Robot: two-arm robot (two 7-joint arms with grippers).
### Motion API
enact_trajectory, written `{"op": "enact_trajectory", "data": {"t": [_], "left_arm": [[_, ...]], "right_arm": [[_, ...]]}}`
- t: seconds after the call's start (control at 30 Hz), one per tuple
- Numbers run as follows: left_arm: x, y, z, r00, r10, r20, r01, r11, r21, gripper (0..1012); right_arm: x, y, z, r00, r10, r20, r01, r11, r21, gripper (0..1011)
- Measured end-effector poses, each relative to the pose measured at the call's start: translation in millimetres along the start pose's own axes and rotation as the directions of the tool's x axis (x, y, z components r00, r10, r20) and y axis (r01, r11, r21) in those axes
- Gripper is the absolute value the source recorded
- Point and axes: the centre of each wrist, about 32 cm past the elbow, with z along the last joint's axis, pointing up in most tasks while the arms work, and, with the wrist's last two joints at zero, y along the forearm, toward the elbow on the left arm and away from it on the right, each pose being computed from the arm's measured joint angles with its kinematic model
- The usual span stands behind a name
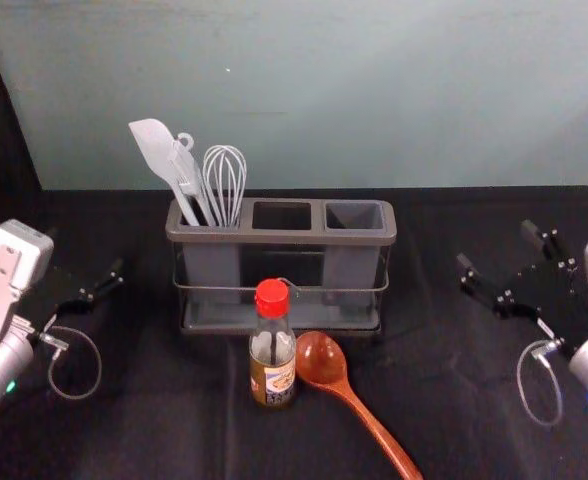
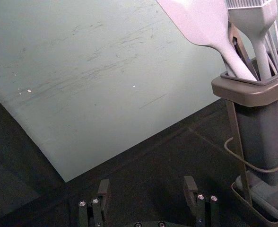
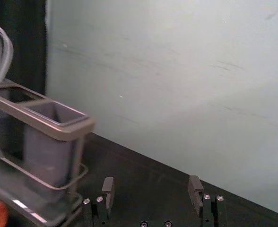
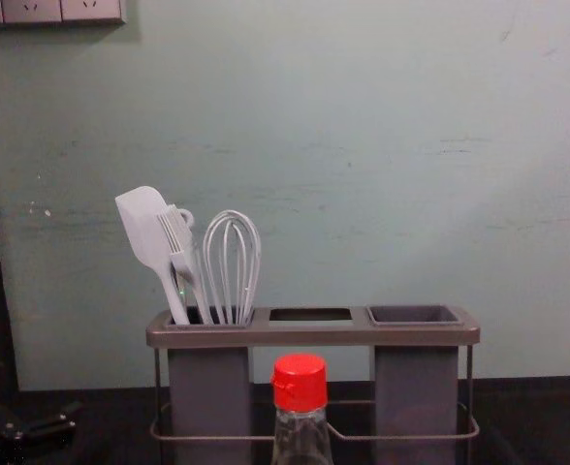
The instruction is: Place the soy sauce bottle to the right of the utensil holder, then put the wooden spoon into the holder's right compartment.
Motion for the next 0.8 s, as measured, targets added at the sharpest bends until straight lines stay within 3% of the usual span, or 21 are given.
{"op": "enact_trajectory", "data": {"t": [0.17,0.43,0.6,0.63,0.8], "left_arm": [[0.0,0.0,0.0,1.0,0.0,0.0,0.0,1.0,0.0,1011],[0.0,0.0,0.0,1.0,0.0,0.0,0.0,1.0,0.0,1011],[0.0,0.0,0.0,1.0,0.0,0.0,0.0,1.0,0.0,1011],[0.0,0.0,0.0,1.0,0.0,0.0,0.0,1.0,0.0,1011],[0.0,0.0,0.0,1.0,0.0,0.0,0.0,1.0,0.0,1011]], "right_arm": [[5.2,-13.5,3.2,0.997,0.069,-0.041,-0.069,0.998,0.008,1002],[12.8,-29.5,4.6,0.97,0.223,-0.093,-0.222,0.975,0.023,1002],[14.4,-34.2,7.6,0.937,0.335,-0.104,-0.329,0.942,0.068,1002],[14.4,-34.5,8.1,0.923,0.368,-0.112,-0.36,0.929,0.082,1003],[9.5,-30.8,9.9,0.881,0.452,-0.138,-0.438,0.891,0.123,1003]]}}
